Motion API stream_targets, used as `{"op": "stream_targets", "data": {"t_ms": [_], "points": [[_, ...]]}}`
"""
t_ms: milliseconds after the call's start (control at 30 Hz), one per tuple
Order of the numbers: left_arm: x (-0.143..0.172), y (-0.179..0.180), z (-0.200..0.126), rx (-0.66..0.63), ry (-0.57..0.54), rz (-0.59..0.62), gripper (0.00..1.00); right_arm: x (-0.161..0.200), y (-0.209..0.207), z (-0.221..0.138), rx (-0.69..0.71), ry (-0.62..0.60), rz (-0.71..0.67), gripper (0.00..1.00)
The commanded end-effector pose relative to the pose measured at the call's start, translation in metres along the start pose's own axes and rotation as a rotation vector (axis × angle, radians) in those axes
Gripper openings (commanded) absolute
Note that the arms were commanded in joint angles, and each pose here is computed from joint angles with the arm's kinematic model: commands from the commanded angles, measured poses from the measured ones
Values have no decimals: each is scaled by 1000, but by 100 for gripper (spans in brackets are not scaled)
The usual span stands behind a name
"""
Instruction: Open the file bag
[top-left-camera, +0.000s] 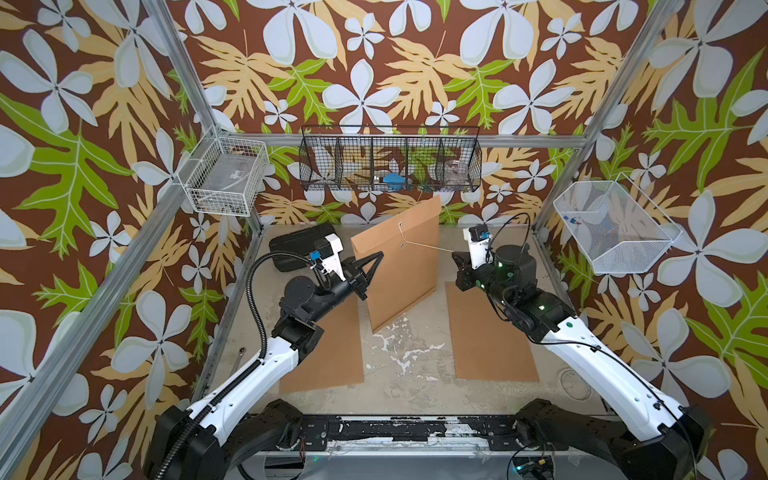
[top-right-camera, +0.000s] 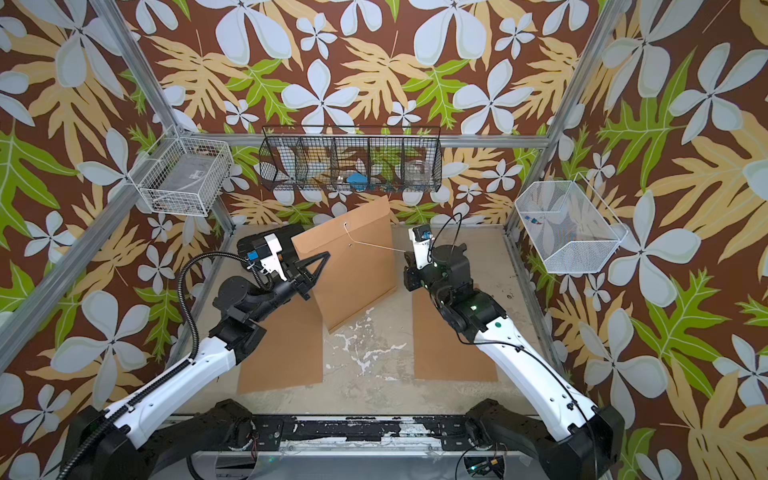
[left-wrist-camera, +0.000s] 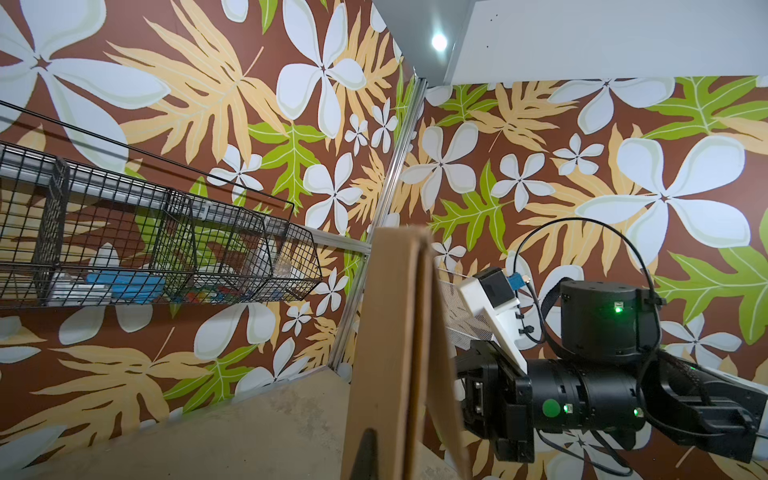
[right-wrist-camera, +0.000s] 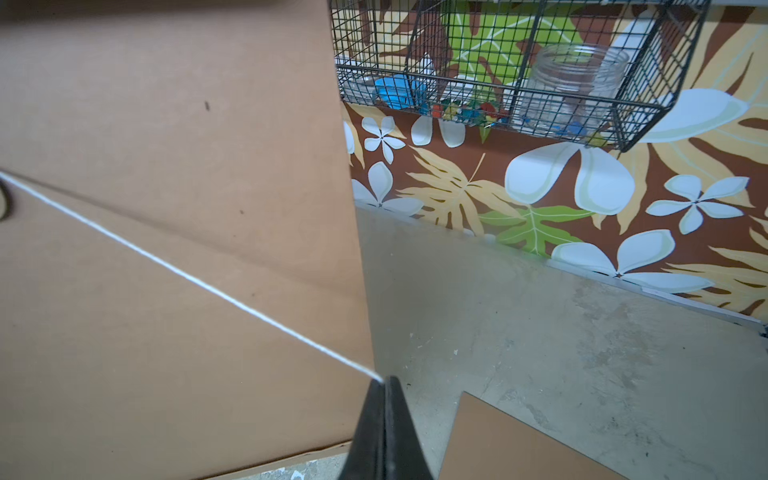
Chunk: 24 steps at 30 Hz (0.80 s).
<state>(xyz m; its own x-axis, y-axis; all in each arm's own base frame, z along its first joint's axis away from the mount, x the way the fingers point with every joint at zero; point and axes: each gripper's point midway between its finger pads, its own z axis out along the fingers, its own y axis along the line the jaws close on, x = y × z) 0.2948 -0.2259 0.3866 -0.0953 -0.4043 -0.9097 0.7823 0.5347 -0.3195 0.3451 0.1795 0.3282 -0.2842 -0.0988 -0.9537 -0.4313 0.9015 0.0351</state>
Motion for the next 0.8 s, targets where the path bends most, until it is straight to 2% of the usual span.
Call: {"op": "stream_targets", "data": {"t_ms": [0, 133, 267, 333, 400, 567, 767], "points": [[1, -3, -1, 15, 6, 39, 0, -8, -7, -6, 22, -21, -12, 0], [8, -2, -1, 19, 25, 55, 0, -10, -8, -9, 17, -25, -11, 0], [12, 0, 2, 24, 46, 90, 0, -5, 5, -11, -59, -10, -19, 0], [12, 1, 4, 22, 58, 123, 0, 0, 8, -12, -81, 2, -21, 7], [12, 2, 8, 18, 73, 166, 0, 3, 9, -16, -87, 1, -24, 19], [8, 0, 17, 38, 108, 267, 0, 8, 6, -23, -81, -3, -29, 37], [4, 4, 20, 27, 137, 337, 0, 11, -17, -29, -89, -22, 49, 48]]}}
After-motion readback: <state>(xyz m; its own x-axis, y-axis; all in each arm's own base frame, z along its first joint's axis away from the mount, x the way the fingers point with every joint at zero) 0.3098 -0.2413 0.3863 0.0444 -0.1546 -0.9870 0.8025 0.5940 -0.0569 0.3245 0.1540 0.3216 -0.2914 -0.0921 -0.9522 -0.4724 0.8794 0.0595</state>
